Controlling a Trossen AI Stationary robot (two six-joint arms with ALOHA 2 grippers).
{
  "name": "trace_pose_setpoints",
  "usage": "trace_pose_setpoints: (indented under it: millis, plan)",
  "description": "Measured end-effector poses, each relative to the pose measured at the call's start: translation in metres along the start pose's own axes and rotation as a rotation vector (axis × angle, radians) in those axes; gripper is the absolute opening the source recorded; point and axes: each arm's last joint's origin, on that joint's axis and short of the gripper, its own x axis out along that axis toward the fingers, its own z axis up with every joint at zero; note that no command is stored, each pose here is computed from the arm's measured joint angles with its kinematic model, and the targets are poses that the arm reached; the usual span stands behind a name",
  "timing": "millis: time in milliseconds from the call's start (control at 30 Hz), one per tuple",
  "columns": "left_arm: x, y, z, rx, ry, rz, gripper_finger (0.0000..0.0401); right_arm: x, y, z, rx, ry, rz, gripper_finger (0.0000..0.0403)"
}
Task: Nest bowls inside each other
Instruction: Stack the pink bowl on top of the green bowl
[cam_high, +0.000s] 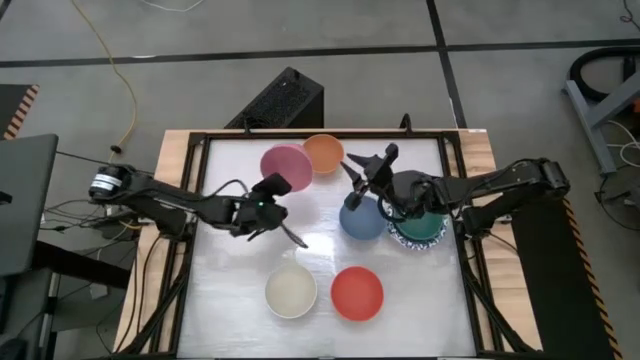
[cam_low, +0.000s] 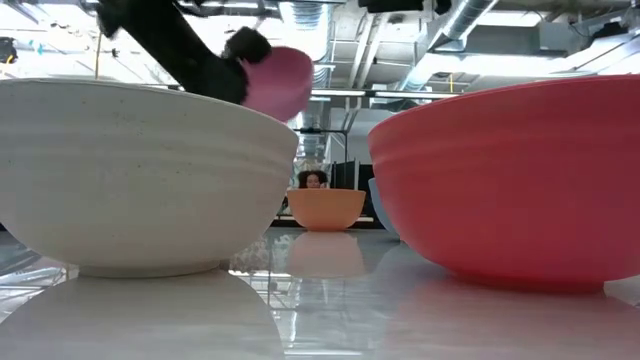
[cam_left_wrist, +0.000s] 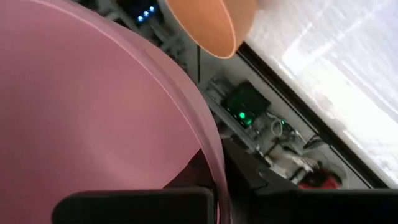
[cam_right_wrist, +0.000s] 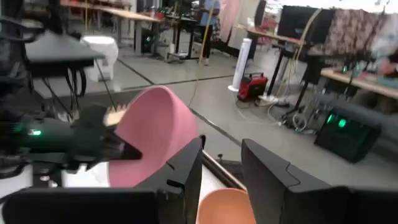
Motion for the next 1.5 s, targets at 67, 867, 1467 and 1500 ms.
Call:
trace_pose_setpoints:
  millis: [67, 867, 1467, 1500]
  plan:
    - [0.013, -0.004, 0.008, 0.022, 0.023, -0.025, 0.0, 0.007, 0.007, -0.004, -0.054, -0.012, -0.005, 0.0133]
    - [0.037, -0.005, 0.027, -0.025, 0.073, -0.005, 0.0, 0.104, 0.044, -0.035, -0.363, 0.085, -0.166, 0.0133]
    - [0.031, -0.003, 0.03, -0.038, 0.068, 0.014, 0.0, 0.115, 0.039, -0.045, -0.35, 0.133, -0.215, 0.0133]
    - [0.031, -0.003, 0.03, -0.039, 0.069, 0.014, 0.0, 0.116, 0.038, -0.045, -0.341, 0.135, -0.215, 0.0133]
